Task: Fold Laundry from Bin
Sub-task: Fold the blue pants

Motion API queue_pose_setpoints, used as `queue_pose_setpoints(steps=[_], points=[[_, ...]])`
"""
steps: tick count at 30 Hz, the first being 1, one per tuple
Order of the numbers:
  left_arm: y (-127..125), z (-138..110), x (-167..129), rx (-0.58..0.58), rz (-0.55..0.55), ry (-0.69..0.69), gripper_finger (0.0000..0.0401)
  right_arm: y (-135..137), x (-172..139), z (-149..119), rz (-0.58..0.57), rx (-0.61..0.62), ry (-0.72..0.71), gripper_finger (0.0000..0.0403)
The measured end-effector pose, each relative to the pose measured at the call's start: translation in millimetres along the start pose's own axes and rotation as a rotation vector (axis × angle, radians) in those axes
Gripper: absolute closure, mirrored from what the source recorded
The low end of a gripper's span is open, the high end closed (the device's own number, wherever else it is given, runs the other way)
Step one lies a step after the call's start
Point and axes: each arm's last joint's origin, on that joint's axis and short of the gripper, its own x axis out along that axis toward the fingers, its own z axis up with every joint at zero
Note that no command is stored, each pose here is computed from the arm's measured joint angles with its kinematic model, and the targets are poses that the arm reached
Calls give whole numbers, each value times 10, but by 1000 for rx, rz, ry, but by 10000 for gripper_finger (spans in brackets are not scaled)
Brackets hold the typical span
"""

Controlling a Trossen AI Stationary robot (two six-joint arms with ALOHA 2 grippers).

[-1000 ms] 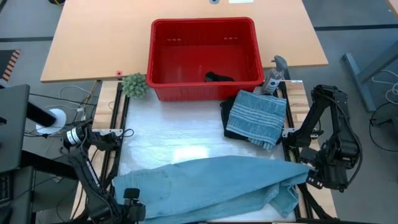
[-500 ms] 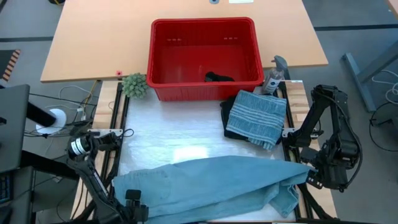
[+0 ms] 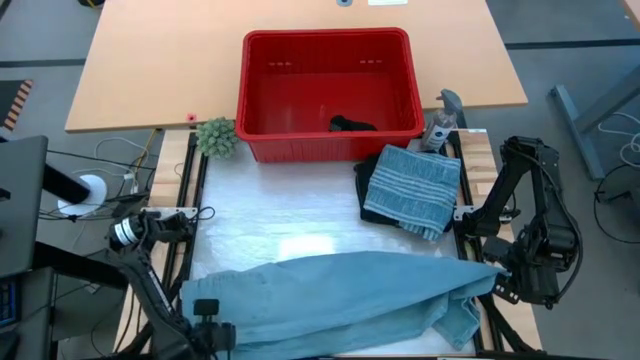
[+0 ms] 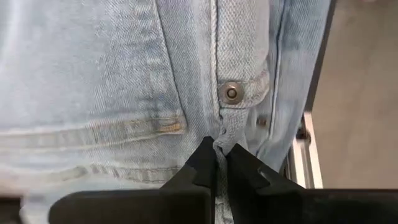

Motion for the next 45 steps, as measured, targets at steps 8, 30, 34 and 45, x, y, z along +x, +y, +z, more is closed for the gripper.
queue_pose_setpoints(steps=[8,30,34,45], points=[[-108,-201,-390,50,50,-38,400,-1,0,1,-2,5,-1,108],[-537,-368,130,284,-4,49,401,1,0,-1,0,32,1,107],[-510,-418,180,256,53,93,400,0,0,-6,-7,31,17,107],[-449,-360,-267,254,-25,-77,307,-4,0,-6,-13,23,22,107]])
